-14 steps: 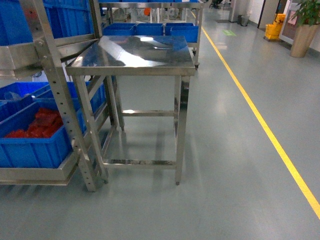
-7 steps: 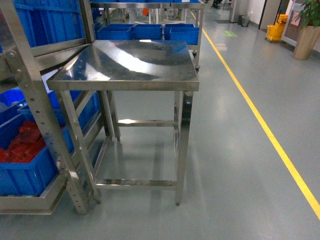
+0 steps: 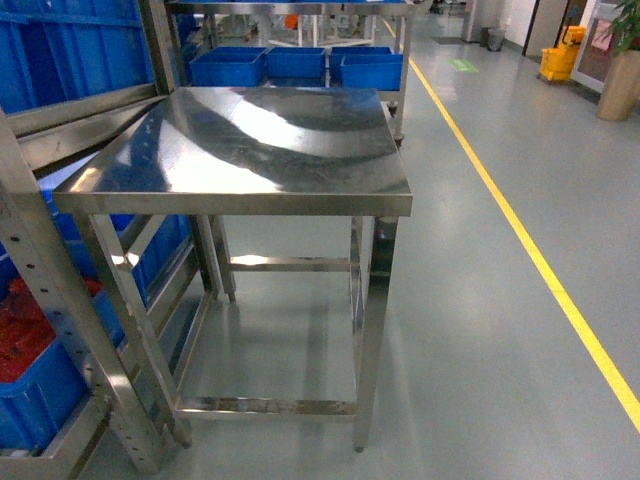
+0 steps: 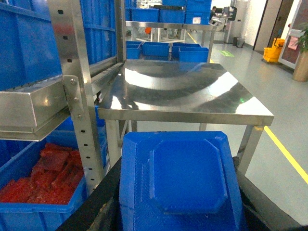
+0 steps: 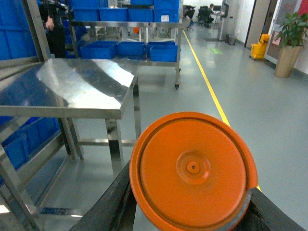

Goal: Sort blue parts and orange caps into right shelf containers

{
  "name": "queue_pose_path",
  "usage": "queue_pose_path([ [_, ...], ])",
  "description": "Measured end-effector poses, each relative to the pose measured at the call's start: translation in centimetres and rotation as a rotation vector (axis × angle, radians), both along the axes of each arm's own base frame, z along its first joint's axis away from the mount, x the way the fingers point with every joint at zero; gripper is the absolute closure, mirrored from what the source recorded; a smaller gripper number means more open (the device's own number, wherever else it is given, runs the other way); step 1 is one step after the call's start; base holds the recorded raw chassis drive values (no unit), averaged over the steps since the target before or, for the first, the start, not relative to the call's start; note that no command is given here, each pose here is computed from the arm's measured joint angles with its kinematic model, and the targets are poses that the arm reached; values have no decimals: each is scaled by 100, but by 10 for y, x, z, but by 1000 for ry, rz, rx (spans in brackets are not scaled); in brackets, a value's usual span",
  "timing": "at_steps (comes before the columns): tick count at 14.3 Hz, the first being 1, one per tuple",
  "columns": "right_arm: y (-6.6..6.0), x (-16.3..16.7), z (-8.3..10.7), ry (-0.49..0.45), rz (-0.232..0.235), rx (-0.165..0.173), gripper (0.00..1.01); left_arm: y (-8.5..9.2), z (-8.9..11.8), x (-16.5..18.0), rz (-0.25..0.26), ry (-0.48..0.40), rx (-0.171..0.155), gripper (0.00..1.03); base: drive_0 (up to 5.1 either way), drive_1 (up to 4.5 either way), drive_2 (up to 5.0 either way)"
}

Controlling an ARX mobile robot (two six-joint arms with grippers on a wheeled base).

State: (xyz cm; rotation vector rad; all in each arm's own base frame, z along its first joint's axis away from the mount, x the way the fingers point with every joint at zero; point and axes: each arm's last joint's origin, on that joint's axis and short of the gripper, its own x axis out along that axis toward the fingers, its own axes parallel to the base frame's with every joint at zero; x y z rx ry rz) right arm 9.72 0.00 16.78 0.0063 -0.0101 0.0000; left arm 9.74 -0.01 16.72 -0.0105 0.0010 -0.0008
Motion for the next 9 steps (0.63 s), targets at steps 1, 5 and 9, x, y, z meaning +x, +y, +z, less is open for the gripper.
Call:
queue_pose_path([
  [1, 0, 0, -2, 17, -1, 0, 59, 0, 0, 0, -1, 4, 0, 59, -495, 242, 242],
  [5, 0, 0, -1, 8, -2, 0, 59, 0, 0, 0, 0, 2, 0, 59, -463, 274, 274],
  [9, 0, 0, -1, 6, -2, 0, 59, 0, 0, 0, 0, 0, 0, 59, -496, 240, 240],
])
